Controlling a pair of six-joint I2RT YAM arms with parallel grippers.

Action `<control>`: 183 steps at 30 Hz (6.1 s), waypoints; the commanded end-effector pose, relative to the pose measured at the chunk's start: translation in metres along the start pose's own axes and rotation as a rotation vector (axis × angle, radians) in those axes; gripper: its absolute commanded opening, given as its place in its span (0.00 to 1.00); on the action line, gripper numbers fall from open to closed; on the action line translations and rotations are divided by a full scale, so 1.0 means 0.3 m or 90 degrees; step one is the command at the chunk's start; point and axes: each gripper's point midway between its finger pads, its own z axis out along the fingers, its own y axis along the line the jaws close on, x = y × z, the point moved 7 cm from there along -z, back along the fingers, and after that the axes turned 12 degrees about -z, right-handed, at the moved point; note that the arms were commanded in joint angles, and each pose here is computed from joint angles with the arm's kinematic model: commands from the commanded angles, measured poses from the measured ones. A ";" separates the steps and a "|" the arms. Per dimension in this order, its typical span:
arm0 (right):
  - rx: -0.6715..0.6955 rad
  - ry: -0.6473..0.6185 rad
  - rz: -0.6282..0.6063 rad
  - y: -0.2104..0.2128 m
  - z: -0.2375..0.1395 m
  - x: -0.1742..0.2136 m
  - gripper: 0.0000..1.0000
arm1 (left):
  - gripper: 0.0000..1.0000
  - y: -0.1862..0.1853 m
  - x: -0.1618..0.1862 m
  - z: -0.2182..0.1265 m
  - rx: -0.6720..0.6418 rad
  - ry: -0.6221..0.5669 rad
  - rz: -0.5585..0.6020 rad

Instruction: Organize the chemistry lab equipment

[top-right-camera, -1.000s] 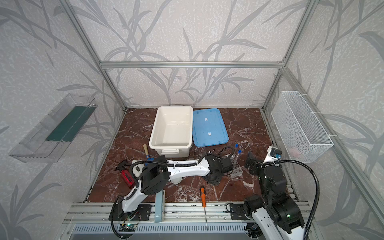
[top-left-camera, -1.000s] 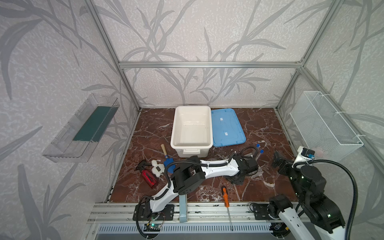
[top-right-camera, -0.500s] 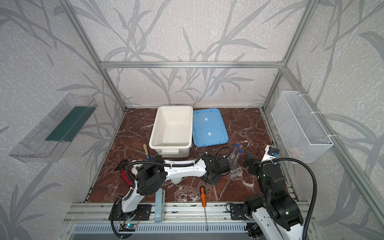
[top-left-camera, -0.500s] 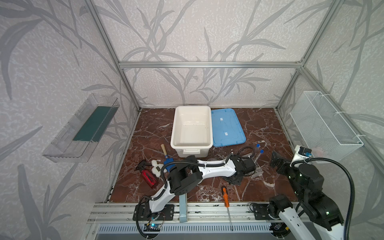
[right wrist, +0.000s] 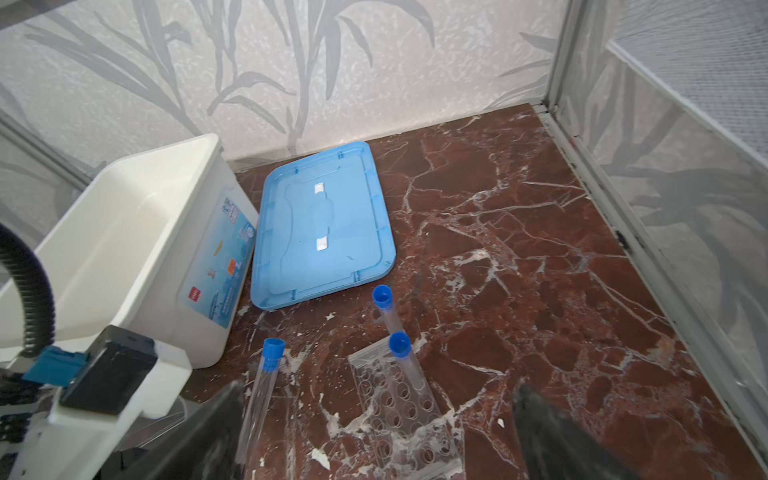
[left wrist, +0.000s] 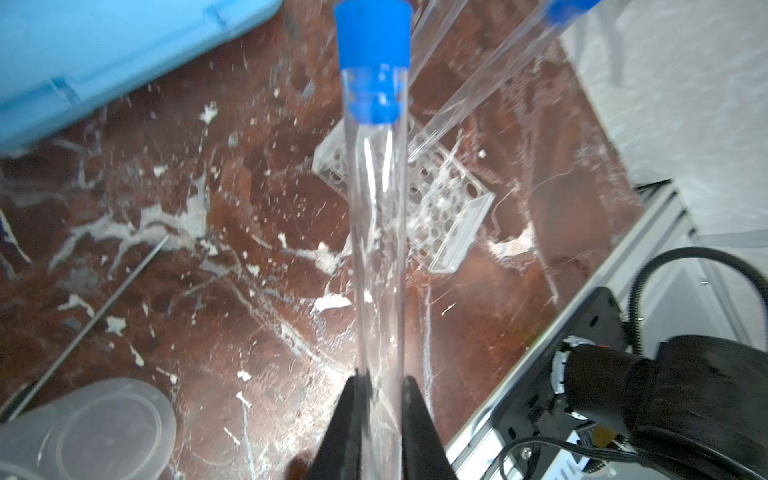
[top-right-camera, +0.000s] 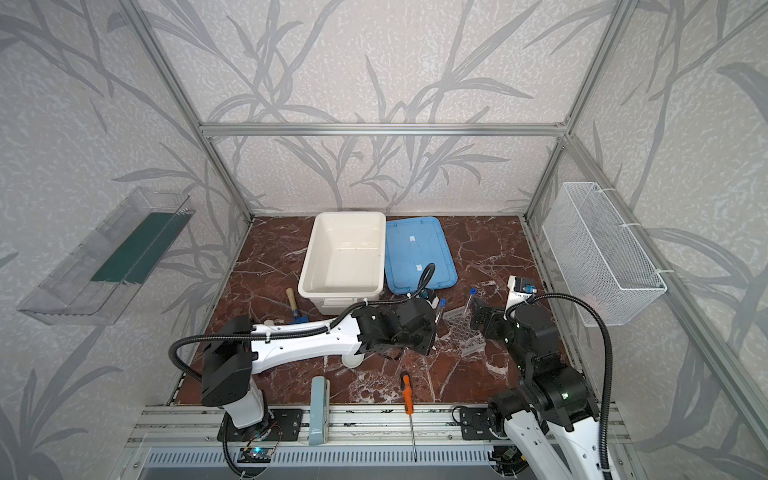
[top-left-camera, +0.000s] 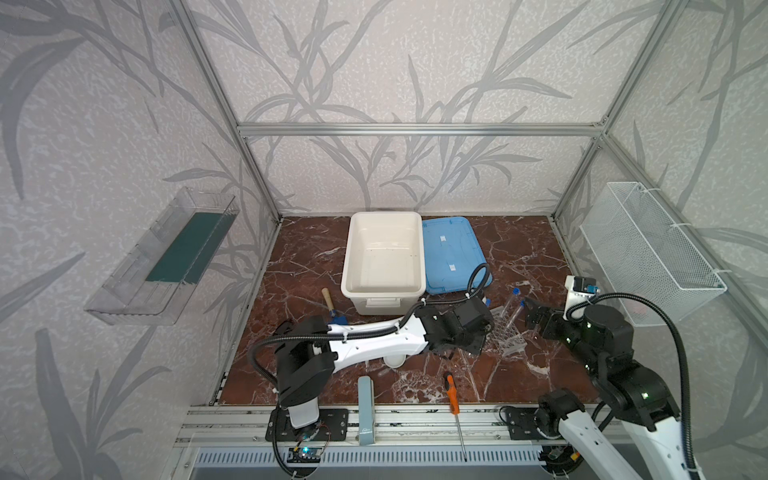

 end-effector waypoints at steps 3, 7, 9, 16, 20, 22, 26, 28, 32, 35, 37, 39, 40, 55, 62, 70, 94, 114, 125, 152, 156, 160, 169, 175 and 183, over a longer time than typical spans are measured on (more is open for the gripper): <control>-0.196 -0.008 -0.016 0.118 -0.011 -0.104 0.99 | 0.16 -0.031 -0.045 -0.093 0.099 -0.111 0.067; -0.233 0.055 -0.044 0.146 0.022 -0.112 0.90 | 0.16 -0.020 -0.045 -0.134 0.092 -0.123 0.100; -0.262 0.097 -0.048 0.165 0.045 -0.107 0.87 | 0.16 -0.012 -0.041 -0.150 0.096 -0.134 0.111; -0.360 0.170 -0.006 0.228 0.135 -0.081 0.64 | 0.16 0.007 -0.027 -0.188 0.108 -0.154 0.133; -0.352 0.189 -0.001 0.231 0.166 -0.067 0.55 | 0.16 -0.004 -0.005 -0.173 0.111 -0.143 0.145; -0.357 0.196 0.003 0.237 0.175 -0.060 0.49 | 0.16 0.000 0.000 -0.166 0.111 -0.141 0.144; -0.361 0.209 0.007 0.250 0.193 -0.040 0.42 | 0.16 0.003 0.003 -0.160 0.113 -0.144 0.138; -0.361 0.216 0.015 0.256 0.204 -0.023 0.42 | 0.16 0.003 0.002 -0.157 0.110 -0.144 0.138; -0.366 0.220 0.014 0.279 0.212 0.003 0.37 | 0.16 0.007 -0.003 -0.156 0.095 -0.147 0.144; -0.353 0.222 0.009 0.278 0.212 0.018 0.32 | 0.16 0.002 -0.008 -0.153 0.091 -0.146 0.148; -0.359 0.219 0.015 0.280 0.206 0.022 0.30 | 0.16 0.000 -0.009 -0.146 0.089 -0.145 0.147; -0.364 0.215 0.018 0.279 0.199 0.025 0.24 | 0.16 -0.001 -0.008 -0.138 0.089 -0.142 0.148; -0.364 0.214 0.019 0.278 0.195 0.026 0.23 | 0.16 -0.001 -0.009 -0.136 0.088 -0.143 0.148; -0.317 0.203 0.010 0.244 0.179 0.052 0.14 | 0.66 -0.027 -0.012 -0.118 0.106 -0.127 0.140; -0.180 0.064 -0.042 0.144 0.126 0.056 0.14 | 0.99 -0.060 -0.023 -0.135 0.121 -0.096 0.102; -0.021 -0.072 -0.115 0.036 0.095 0.082 0.14 | 0.99 -0.088 -0.009 -0.104 0.146 -0.051 0.079; 0.160 -0.145 -0.064 -0.082 0.185 0.273 0.16 | 0.99 -0.122 0.035 0.065 0.166 0.041 0.028; 0.145 -0.065 -0.053 -0.083 0.184 0.333 0.16 | 0.99 -0.118 0.041 0.086 0.163 0.045 0.026; 0.159 -0.024 -0.067 -0.084 0.195 0.329 0.16 | 0.99 -0.108 0.041 0.077 0.161 0.036 0.021; 0.166 -0.100 0.059 -0.106 0.012 0.191 0.99 | 0.99 -0.112 -0.195 -0.258 0.120 -0.128 0.084; 0.122 -0.156 0.050 -0.082 -0.041 0.093 0.99 | 0.99 -0.017 -0.318 -0.392 0.082 -0.162 0.057; 0.044 -0.131 -0.039 -0.005 -0.010 -0.028 0.99 | 0.99 0.156 -0.464 -0.532 0.032 -0.205 -0.021; -0.131 -0.108 -0.129 0.165 0.122 -0.239 0.99 | 0.99 0.497 -0.578 -0.760 -0.094 -0.344 -0.160; -0.187 -0.077 -0.138 0.242 0.271 -0.308 0.99 | 0.99 0.751 -0.599 -0.789 -0.171 -0.258 -0.327; -0.278 0.006 -0.099 0.328 0.432 -0.300 0.99 | 0.89 0.949 -0.599 -0.693 -0.354 -0.177 -0.382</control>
